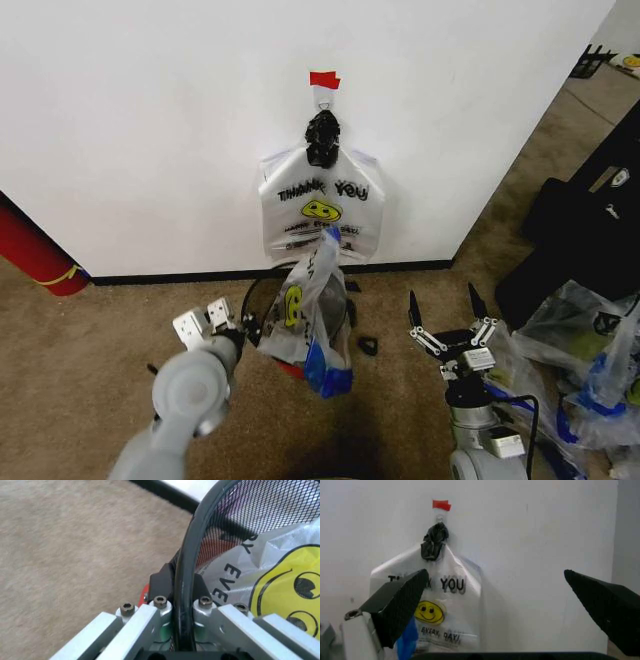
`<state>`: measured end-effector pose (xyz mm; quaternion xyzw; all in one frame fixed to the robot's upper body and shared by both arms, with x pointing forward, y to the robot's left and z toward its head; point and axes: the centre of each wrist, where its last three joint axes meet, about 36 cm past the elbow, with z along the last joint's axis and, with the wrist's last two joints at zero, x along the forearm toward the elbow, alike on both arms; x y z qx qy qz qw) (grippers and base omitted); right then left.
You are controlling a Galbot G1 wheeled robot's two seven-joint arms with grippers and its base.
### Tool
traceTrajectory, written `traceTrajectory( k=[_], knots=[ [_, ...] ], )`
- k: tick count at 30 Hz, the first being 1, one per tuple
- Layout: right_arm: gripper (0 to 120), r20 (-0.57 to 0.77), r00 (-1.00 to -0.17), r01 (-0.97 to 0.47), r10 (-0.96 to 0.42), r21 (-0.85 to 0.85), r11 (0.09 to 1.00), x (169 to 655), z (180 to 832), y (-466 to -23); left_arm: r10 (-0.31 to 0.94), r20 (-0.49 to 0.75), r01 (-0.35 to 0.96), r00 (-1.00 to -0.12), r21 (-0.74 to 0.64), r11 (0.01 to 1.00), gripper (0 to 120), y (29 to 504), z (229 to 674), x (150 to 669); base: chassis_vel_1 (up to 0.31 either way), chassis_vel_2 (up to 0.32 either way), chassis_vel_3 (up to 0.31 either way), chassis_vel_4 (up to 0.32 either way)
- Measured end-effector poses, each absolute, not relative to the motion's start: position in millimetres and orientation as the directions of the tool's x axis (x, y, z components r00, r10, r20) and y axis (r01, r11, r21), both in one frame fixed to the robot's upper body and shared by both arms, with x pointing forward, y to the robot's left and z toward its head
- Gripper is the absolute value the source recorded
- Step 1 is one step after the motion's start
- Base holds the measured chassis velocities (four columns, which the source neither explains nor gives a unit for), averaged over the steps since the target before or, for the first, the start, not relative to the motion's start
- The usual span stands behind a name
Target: Pick up the garbage bag from the wall and place it over the trash bin.
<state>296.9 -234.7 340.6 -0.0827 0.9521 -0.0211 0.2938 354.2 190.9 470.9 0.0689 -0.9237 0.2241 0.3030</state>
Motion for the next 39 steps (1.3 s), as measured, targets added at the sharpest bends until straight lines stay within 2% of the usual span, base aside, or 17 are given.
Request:
traceTrajectory(
  k=[13, 20, 21, 25, 27, 29, 31, 32, 34, 35, 39],
  knots=[
    [100, -0.552, -0.816, -0.147, -0.170, -0.086, 0.985, 297, 331, -232, -0.033, 0.596, -0.307, -0.802, -0.365, 0.879, 0, 168, 440, 345, 0.000, 0.000, 0.000, 0.000],
    [100, -0.549, -0.819, -0.143, -0.164, -0.082, 0.986, 297, 326, -232, -0.015, 0.546, -0.273, -0.838, -0.394, 0.877, 30, 167, 454, 341, 0.000, 0.000, 0.000, 0.000],
    [100, -0.549, -0.819, -0.143, -0.164, -0.082, 0.986, 297, 326, -232, -0.015, 0.546, -0.273, -0.838, -0.394, 0.877, 30, 167, 454, 341, 0.000, 0.000, 0.000, 0.000],
    [100, -0.549, -0.822, -0.138, -0.155, -0.071, 0.988, 298, 323, -229, -0.027, 0.497, -0.251, -0.867, -0.389, 0.886, 46, 175, 457, 343, 0.000, 0.000, 0.000, 0.000],
    [100, -0.548, -0.822, -0.139, -0.154, -0.069, 0.988, 299, 322, -229, -0.032, 0.467, -0.234, -0.884, -0.383, 0.893, 49, 178, 459, 342, 0.000, 0.000, 0.000, 0.000],
    [100, -0.546, -0.823, -0.139, -0.153, -0.068, 0.988, 300, 320, -228, 0.015, 0.364, -0.135, -0.931, -0.382, 0.914, 57, 182, 470, 337, 0.000, 0.000, 0.000, 0.000],
    [100, -0.544, -0.825, -0.139, -0.154, -0.069, 0.988, 302, 318, -228, 0.118, 0.274, 0.006, -0.954, -0.380, 0.925, 64, 184, 489, 327, 0.000, 0.000, 0.000, 0.000],
    [100, -0.541, -0.827, -0.139, -0.155, -0.070, 0.988, 304, 317, -228, 0.219, 0.246, 0.116, -0.944, -0.374, 0.920, 71, 184, 508, 319, 0.000, 0.000, 0.000, 0.000],
    [100, -0.538, -0.828, -0.142, -0.158, -0.071, 0.987, 305, 317, -228, 0.344, 0.244, 0.242, -0.907, -0.369, 0.898, 79, 182, 527, 308, 0.000, 0.000, 0.000, 0.000],
    [100, -0.538, -0.828, -0.142, -0.158, -0.071, 0.987, 305, 317, -228, 0.344, 0.244, 0.242, -0.907, -0.369, 0.898, 79, 182, 527, 308, 0.000, 0.000, 0.000, 0.000],
    [100, -0.533, -0.829, -0.151, -0.168, -0.076, 0.986, 305, 318, -224, 0.549, 0.247, 0.469, -0.798, -0.318, 0.824, 95, 179, 547, 296, 0.000, 0.000, 0.000, 0.000]
  ],
)
